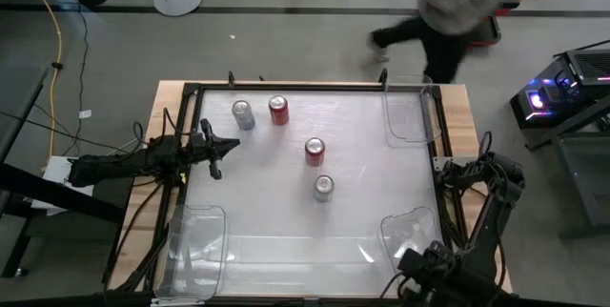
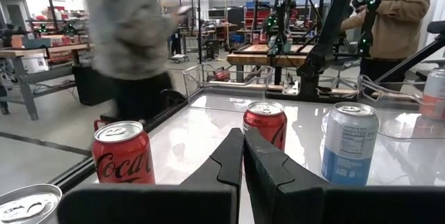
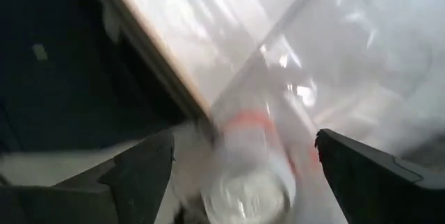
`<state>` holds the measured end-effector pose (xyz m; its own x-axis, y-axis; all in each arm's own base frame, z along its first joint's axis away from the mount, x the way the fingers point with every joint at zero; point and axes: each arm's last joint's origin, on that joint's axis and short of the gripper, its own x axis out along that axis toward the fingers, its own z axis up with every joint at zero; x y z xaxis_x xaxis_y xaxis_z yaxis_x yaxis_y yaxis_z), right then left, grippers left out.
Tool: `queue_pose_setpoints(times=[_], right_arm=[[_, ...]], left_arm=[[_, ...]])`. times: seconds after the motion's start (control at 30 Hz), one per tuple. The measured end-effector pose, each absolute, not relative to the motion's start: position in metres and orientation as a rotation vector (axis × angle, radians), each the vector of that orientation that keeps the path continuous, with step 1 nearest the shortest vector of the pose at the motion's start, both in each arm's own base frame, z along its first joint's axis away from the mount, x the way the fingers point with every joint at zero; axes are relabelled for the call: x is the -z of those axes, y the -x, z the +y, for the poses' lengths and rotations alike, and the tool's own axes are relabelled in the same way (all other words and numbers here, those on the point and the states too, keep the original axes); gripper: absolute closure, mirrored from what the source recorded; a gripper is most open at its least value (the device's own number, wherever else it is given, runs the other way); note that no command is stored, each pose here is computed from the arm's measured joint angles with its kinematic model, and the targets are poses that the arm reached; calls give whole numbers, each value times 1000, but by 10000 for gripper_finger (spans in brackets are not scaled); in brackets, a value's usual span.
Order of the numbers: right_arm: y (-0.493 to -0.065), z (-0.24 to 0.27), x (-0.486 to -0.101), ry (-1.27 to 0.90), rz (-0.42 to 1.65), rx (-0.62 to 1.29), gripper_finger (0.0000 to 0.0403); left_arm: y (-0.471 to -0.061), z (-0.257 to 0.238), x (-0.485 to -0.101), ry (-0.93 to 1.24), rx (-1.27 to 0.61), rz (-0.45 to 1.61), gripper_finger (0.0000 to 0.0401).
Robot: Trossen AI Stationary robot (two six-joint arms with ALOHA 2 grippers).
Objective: Sort soda cans
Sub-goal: Put the bottom blue-white soda can into the top transparent bin
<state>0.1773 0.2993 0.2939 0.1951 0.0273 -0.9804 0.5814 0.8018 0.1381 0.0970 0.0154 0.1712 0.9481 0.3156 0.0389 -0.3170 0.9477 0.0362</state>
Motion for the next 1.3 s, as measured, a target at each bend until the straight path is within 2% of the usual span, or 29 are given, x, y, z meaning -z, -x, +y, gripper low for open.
queue_pose_setpoints(times=[0.1, 0.27, 0.4, 0.47, 0.67, 0.9, 1.07, 1.3], right_arm=[[-201, 286, -296, -555, 1238, 439, 64], [-257, 257, -295, -430, 1199, 272, 74], [-292, 226, -277, -281, 1231, 142, 113], [-302, 211, -260, -278, 1294, 92, 143], [-292, 183, -206, -324, 1573, 68, 259], [-276, 178, -185, -333, 1671, 124, 363], [-269, 184, -183, -341, 1701, 150, 400], [-256, 190, -181, -325, 1759, 233, 400]], left_arm=[[-97, 15, -171, -42, -322, -33, 396], [-97, 15, -171, -42, -322, -33, 396], [-97, 15, -171, -42, -322, -27, 396], [-97, 15, -170, -43, -322, -23, 396], [-97, 15, -169, -37, -322, -14, 396], [-97, 15, -169, -26, -321, -15, 396], [-97, 15, -169, -26, -321, -16, 396], [-97, 15, -169, -26, -321, -17, 396]])
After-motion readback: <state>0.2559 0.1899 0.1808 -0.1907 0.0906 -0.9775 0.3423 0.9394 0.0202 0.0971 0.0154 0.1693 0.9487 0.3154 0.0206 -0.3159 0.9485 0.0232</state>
